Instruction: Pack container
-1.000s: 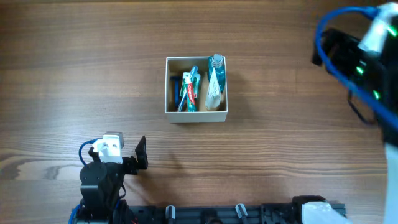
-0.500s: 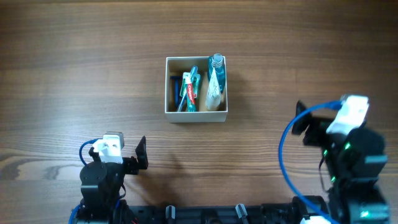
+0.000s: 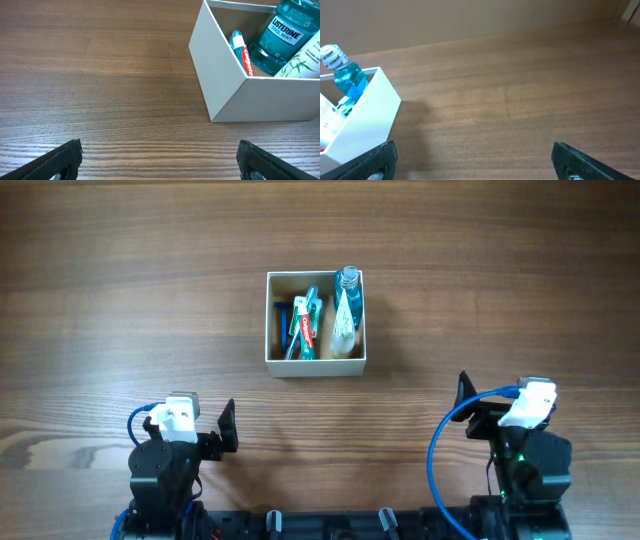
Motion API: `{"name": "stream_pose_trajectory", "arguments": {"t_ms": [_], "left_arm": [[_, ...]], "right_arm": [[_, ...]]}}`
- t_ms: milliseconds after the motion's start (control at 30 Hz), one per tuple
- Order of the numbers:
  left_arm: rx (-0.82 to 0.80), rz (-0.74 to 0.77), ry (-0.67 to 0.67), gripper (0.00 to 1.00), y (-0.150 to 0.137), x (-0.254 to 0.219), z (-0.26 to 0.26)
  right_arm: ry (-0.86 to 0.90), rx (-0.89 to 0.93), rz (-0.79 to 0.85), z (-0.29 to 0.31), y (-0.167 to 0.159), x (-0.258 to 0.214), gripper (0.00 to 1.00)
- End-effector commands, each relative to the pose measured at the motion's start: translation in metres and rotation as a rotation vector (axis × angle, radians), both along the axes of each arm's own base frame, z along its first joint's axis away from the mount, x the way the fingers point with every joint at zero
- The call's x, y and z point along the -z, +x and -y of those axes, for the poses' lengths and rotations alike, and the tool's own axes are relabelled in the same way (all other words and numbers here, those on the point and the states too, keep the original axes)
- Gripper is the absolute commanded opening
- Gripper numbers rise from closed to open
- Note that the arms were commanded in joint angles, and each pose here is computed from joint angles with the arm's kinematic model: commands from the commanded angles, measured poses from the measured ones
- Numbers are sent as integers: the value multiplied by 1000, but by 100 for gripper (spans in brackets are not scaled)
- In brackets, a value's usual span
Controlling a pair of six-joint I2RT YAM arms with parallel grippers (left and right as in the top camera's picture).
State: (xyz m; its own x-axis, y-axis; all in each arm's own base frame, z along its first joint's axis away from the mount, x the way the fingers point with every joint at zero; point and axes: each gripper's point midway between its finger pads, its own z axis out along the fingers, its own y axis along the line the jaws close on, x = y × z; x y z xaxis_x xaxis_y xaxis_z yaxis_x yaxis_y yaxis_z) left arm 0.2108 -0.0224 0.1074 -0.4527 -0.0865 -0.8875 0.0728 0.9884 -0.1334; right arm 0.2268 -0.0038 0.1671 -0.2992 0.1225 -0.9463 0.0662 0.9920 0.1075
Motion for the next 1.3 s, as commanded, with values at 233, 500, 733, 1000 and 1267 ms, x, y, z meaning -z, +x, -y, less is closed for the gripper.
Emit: {"name": "stream_pose_trajectory", "arguments": {"t_ms": [233,500,733,1000,1267], "left_arm": [[28,-5,4,100,-1,6,4],[28,-5,4,100,-1,6,3],[28,-6,4,100,-1,6,4],[28,-5,4,100,-1,6,4],[28,-5,4,100,-1,6,3]], "right_arm": [[15,-7,84,-2,5,19,100],[15,-8,83,-2,5,19,100],[15,-7,83,-2,5,19,100],[15,-7,83,-2,5,19,100],[15,-7,83,-2,5,19,100]]}}
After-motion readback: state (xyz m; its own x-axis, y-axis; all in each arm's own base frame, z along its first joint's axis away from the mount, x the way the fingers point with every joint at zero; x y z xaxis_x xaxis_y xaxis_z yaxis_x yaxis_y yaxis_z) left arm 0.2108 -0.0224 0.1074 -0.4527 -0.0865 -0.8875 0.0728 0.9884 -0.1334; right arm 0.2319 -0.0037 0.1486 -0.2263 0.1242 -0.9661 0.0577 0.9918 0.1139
